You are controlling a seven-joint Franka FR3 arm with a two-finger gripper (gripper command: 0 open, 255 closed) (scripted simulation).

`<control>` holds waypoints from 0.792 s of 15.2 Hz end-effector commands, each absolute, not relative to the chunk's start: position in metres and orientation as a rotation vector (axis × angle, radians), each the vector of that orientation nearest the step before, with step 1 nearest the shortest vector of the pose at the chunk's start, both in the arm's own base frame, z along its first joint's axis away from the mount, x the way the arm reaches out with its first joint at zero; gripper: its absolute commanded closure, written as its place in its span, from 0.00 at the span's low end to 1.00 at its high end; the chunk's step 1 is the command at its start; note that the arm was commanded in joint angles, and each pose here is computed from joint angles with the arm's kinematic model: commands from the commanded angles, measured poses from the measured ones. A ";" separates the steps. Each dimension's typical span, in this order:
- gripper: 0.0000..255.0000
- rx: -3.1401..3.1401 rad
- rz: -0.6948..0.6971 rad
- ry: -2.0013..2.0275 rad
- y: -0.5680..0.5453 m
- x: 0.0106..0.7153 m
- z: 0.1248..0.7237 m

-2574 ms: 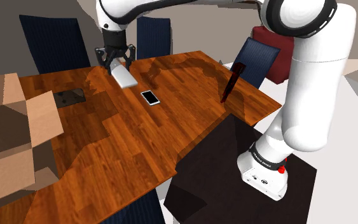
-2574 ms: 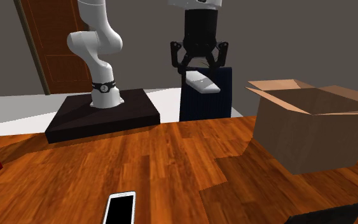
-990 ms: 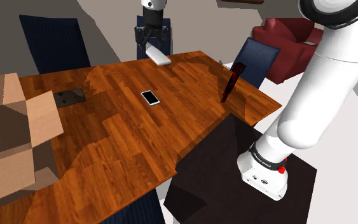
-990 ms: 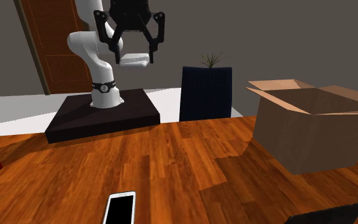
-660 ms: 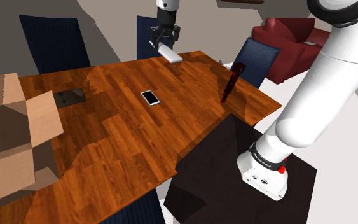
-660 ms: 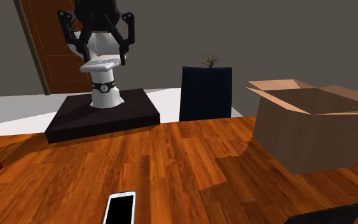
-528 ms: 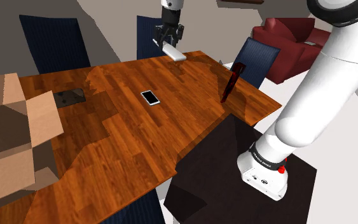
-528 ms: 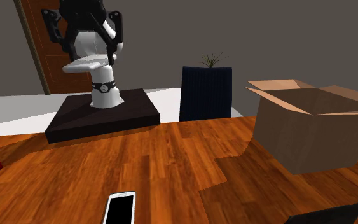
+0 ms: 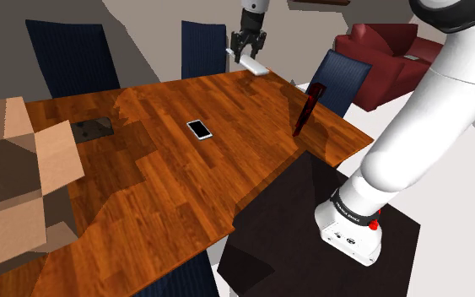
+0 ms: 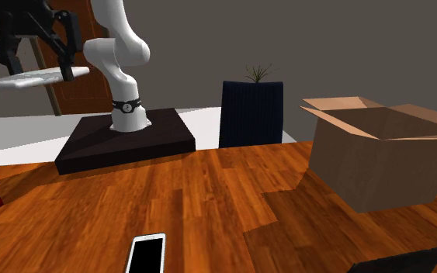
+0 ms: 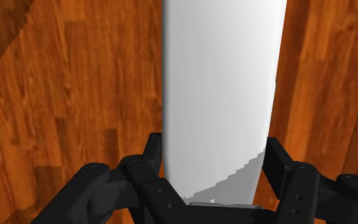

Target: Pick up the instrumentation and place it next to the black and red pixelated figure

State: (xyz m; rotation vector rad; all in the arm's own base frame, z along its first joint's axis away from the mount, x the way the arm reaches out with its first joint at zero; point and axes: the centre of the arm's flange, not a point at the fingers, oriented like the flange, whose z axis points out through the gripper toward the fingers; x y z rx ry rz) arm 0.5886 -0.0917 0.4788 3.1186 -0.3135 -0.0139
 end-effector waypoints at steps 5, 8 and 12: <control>1.00 3.119 -0.013 -0.311 -0.171 0.578 0.479; 1.00 3.119 -0.013 -0.311 -0.210 0.573 0.479; 1.00 3.119 -0.013 -0.311 -0.262 0.567 0.479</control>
